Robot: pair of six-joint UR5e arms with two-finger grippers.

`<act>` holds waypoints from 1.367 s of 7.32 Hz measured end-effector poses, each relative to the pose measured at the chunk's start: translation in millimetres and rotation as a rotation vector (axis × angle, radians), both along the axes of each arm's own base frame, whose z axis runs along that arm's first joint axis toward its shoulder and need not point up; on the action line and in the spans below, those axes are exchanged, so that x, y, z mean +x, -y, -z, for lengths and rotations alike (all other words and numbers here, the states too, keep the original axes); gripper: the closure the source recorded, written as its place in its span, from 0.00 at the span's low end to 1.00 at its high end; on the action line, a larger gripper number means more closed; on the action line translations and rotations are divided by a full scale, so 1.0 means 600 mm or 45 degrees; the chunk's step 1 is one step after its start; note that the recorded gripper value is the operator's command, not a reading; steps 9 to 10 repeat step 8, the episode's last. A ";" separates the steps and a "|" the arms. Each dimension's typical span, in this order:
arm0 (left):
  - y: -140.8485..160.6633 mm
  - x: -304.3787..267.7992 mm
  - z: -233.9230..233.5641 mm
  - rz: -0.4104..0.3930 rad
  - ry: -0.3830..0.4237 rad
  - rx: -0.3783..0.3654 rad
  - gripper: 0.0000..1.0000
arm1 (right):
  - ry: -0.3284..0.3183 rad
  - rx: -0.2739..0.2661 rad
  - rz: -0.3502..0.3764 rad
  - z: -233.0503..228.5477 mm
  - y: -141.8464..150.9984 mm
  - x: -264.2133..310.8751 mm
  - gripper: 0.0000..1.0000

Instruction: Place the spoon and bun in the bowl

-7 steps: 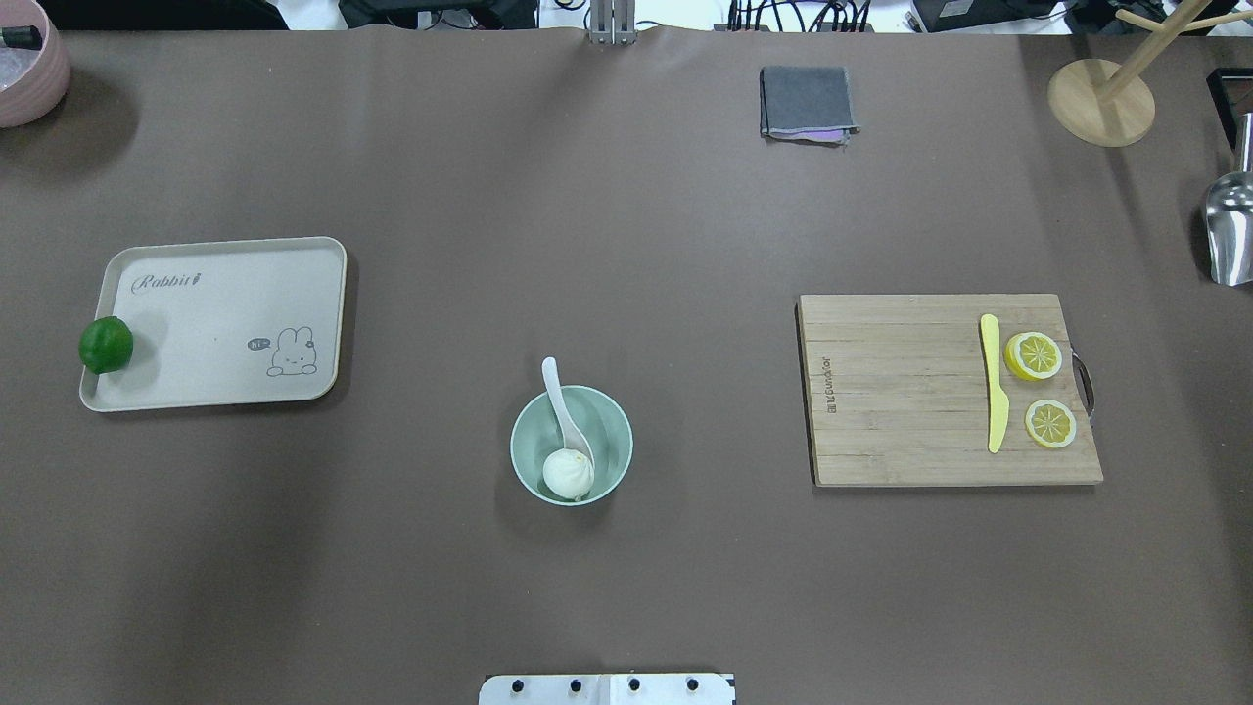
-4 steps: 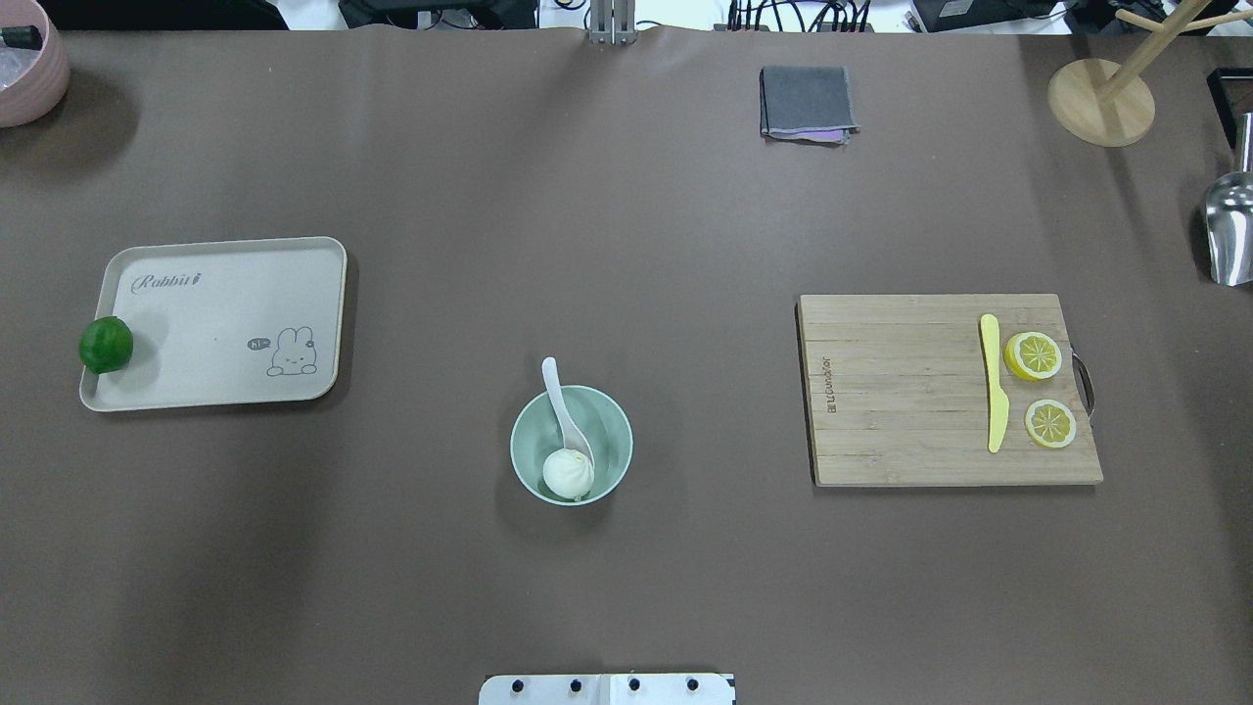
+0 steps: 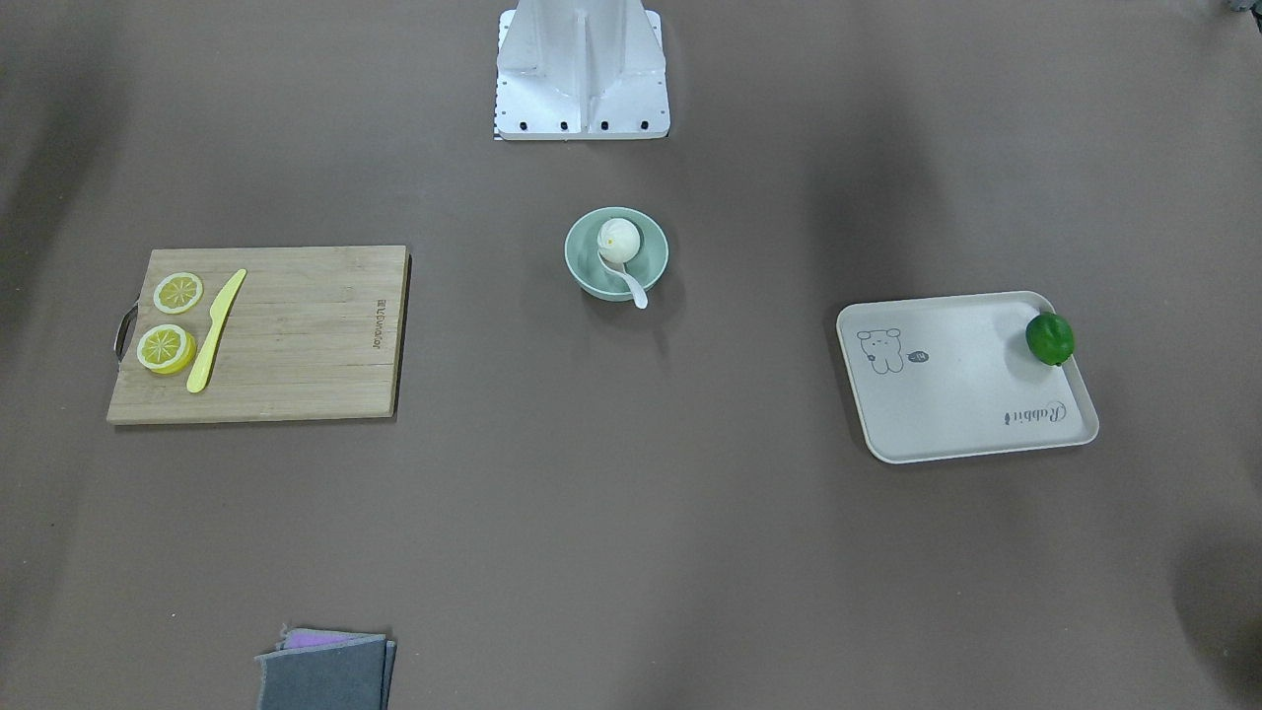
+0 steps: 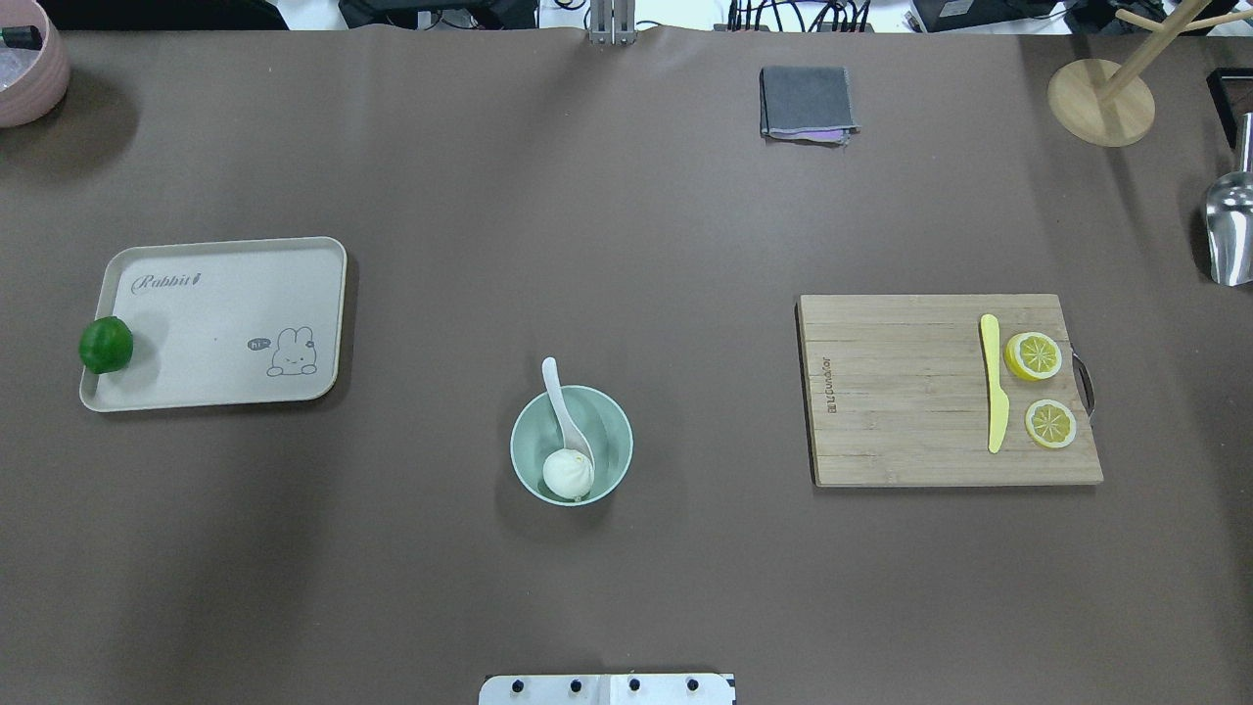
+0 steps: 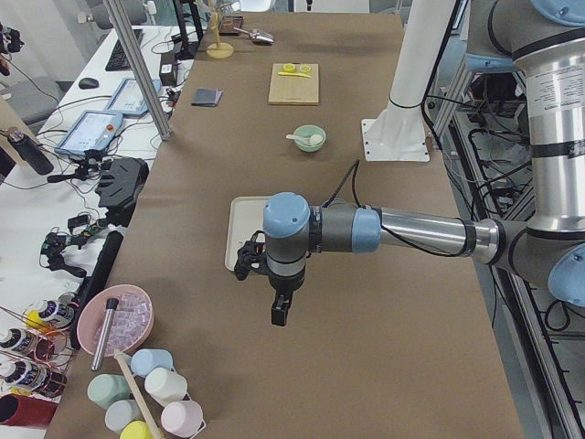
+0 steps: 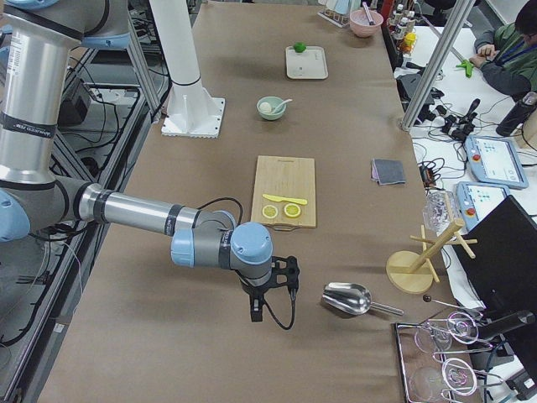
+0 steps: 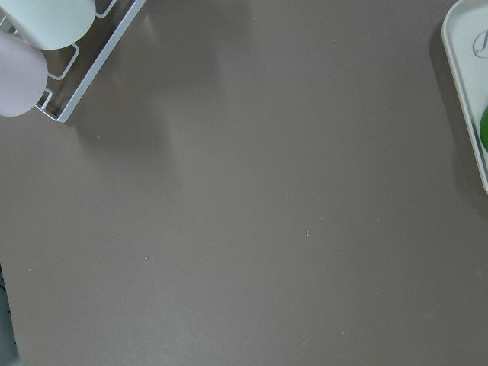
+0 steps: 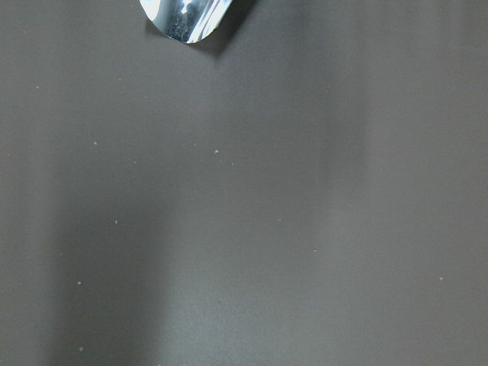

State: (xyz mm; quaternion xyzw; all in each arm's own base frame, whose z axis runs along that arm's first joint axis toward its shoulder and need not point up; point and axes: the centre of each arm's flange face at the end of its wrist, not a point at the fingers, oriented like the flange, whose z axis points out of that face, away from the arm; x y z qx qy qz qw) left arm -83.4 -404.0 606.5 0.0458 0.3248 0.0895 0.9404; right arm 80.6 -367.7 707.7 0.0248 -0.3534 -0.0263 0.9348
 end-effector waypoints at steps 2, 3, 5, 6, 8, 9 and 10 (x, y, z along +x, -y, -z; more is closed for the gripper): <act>-0.002 0.000 -0.002 0.000 0.000 -0.003 0.01 | 0.000 -0.006 0.000 -0.005 -0.008 0.000 0.00; -0.005 0.000 -0.003 0.000 0.000 -0.005 0.01 | 0.000 -0.007 0.000 -0.006 -0.010 0.000 0.00; -0.007 0.000 -0.005 0.000 -0.001 -0.009 0.01 | 0.000 -0.007 0.000 -0.006 -0.010 0.000 0.00; -0.007 0.000 -0.005 0.000 -0.001 -0.010 0.01 | 0.000 -0.007 0.000 -0.006 -0.010 0.000 0.00; -0.007 0.000 -0.006 0.000 -0.001 -0.011 0.01 | 0.000 -0.006 0.000 -0.006 -0.010 0.000 0.00; -0.007 0.000 -0.006 0.000 -0.001 -0.011 0.01 | 0.000 -0.006 0.000 -0.006 -0.010 0.000 0.00; -0.007 0.000 -0.006 0.000 -0.001 -0.011 0.01 | 0.000 -0.006 0.000 -0.006 -0.010 0.000 0.00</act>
